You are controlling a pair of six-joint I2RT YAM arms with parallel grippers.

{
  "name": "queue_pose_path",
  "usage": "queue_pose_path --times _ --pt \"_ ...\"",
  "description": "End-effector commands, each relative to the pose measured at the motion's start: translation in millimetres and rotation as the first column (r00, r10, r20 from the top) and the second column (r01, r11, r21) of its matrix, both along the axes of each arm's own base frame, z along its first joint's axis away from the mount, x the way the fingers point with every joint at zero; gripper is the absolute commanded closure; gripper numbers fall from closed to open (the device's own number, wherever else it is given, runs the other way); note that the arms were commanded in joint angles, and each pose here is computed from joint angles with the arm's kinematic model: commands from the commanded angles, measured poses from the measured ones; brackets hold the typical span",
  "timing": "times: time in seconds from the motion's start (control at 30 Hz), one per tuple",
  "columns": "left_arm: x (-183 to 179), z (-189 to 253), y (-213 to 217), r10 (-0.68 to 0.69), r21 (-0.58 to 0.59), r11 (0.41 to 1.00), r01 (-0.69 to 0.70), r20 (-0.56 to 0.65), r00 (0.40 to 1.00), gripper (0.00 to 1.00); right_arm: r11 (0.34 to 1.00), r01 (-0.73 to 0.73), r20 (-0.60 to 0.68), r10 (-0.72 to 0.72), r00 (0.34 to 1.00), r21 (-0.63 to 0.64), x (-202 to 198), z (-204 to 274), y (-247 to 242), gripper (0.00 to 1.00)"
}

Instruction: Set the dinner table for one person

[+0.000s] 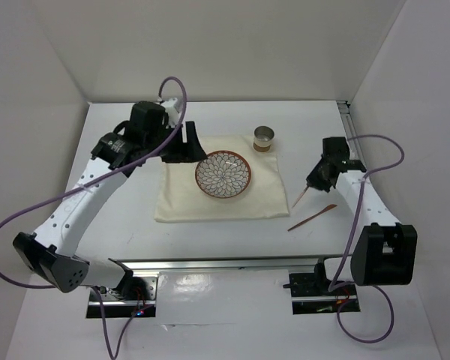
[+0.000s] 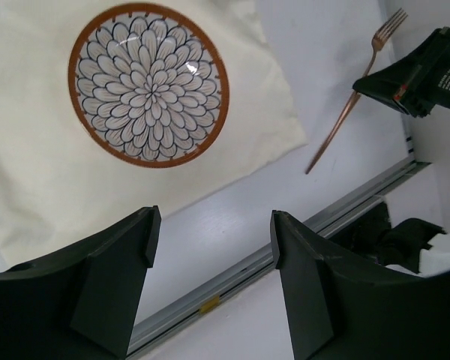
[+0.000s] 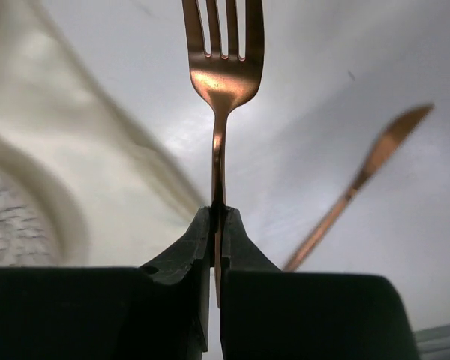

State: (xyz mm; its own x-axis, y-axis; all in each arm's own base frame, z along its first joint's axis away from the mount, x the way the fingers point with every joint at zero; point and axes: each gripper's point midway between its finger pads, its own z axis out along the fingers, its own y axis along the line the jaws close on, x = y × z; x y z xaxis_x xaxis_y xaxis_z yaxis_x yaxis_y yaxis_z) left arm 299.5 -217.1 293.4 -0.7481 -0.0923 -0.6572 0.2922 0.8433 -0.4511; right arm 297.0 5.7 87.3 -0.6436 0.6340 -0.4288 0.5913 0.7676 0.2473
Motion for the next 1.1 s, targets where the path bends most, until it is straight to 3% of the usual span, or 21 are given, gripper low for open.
queue_pose_path --times 0.0,0.07,0.13,0.17,0.3,0.47,0.5,0.53,0.73,1.07 --pt "-6.9 63.6 1.1 -0.022 -0.152 0.988 0.037 0.097 0.995 0.23 0.988 -0.151 0.184 0.154 0.971 -0.034 39.4 74.0 25.9 1.0" --pt "-8.1 83.1 5.1 -0.012 -0.189 0.981 0.036 0.127 0.992 0.23 0.958 -0.284 0.237 0.284 0.929 -0.032 51.2 103.4 75.4 1.0" --pt "-11.3 97.5 14.6 0.013 -0.215 0.976 0.02 0.155 0.988 0.23 0.936 -0.351 0.222 0.345 0.912 -0.014 55.4 102.9 114.1 1.0" --pt "-13.6 100.6 15.6 0.014 -0.218 0.976 0.022 0.163 0.987 0.23 0.896 -0.443 0.254 0.424 0.869 0.021 51.6 110.6 153.5 1.0" --pt "-6.8 109.5 35.0 0.079 -0.226 0.973 -0.034 0.194 0.978 0.23 0.799 -0.591 0.322 0.535 0.781 0.107 57.1 105.4 253.1 1.0" --pt "-12.6 108.7 43.2 0.098 -0.235 0.971 -0.053 0.185 0.978 0.23 0.707 -0.7 0.298 0.649 0.7 0.103 62.3 91.2 343.1 1.0" --pt "-15.1 107.2 44.0 0.098 -0.234 0.971 -0.054 0.184 0.978 0.23 0.685 -0.722 0.34 0.659 0.671 0.1 65.4 106.7 364.5 1.0" --pt "-13.6 107.1 46.6 0.107 -0.234 0.97 -0.062 0.184 0.977 0.23 0.677 -0.729 0.292 0.681 0.671 0.097 69.1 82.1 374.0 1.0" --pt "-18.3 100.2 53.0 0.119 -0.218 0.973 -0.08 0.172 0.978 0.23 0.673 -0.733 0.227 0.701 0.676 0.102 93.7 41.2 413.9 1.0" --pt "-20.7 95.1 58.6 0.137 -0.198 0.975 -0.102 0.172 0.976 0.23 0.648 -0.743 0.187 0.719 0.669 0.168 100.6 -3.2 438.0 1.0"
